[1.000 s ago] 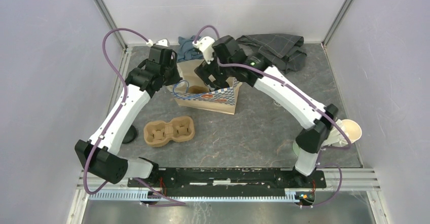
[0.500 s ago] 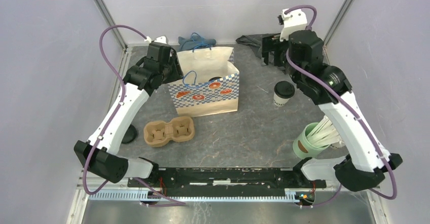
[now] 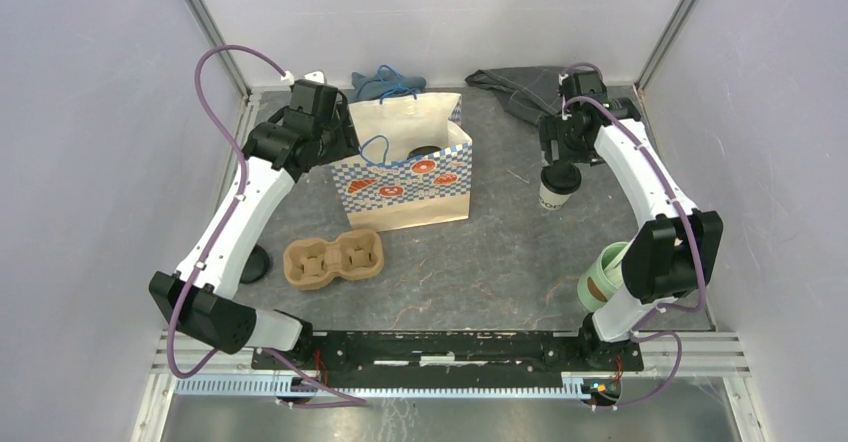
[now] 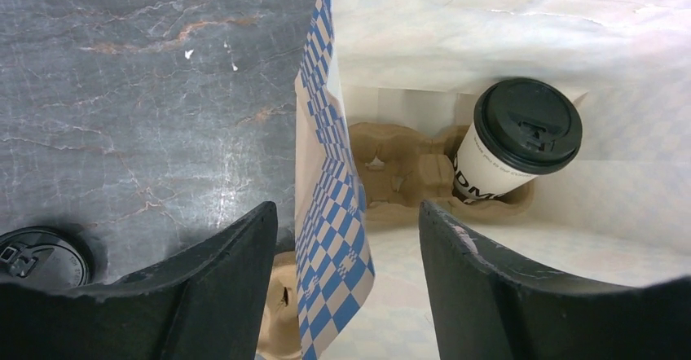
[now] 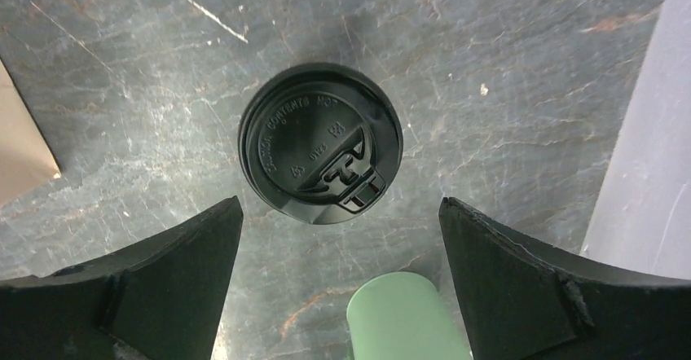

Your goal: Pack the takeout coffee

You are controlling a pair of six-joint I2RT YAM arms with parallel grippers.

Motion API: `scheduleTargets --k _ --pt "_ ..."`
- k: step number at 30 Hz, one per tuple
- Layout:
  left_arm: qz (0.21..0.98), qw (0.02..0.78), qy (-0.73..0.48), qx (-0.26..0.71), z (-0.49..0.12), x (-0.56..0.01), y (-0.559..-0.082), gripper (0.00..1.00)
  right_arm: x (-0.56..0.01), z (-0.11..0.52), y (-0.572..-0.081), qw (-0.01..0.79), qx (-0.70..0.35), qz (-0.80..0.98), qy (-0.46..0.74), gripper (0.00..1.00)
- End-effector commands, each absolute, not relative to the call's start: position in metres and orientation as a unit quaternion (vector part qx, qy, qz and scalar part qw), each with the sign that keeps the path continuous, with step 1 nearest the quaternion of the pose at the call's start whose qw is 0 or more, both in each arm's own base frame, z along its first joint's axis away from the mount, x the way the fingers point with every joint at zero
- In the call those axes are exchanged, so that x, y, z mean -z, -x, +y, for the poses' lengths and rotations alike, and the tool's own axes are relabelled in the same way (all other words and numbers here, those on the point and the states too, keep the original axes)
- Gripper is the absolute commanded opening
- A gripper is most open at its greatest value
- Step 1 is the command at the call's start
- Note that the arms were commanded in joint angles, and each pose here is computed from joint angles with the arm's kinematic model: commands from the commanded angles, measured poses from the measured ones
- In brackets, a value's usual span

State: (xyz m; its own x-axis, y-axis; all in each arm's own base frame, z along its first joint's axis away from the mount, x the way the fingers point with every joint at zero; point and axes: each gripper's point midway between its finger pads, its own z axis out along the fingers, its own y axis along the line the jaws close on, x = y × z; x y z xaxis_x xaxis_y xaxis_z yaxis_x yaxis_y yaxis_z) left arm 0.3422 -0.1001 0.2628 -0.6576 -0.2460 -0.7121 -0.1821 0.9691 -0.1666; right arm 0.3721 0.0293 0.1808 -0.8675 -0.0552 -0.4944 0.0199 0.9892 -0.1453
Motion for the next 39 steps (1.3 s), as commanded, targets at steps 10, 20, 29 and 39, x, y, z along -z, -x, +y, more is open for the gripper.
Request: scheduleTargets --k 10,20,29,39 --pt "0.902 0.414 0.105 0.060 -0.101 -0.287 -0.344 0.77 -0.150 0.032 -0.379 0.243 -0.008 0.969 0.041 0.97" --pt "0.906 0.407 0.102 0.063 -0.104 -0.282 -0.347 0.78 -0.146 0.036 -0.384 0.235 -0.017 0.970 0.050 0.96" --pt "0.907 0.403 0.104 0.066 -0.105 -0.278 -0.346 0.71 -0.141 0.027 -0.386 0.230 0.007 0.972 0.053 0.91" --pt "0.907 0.402 0.104 0.062 -0.104 -0.277 -0.347 0.69 -0.138 0.024 -0.389 0.230 0.017 0.972 0.054 0.91"
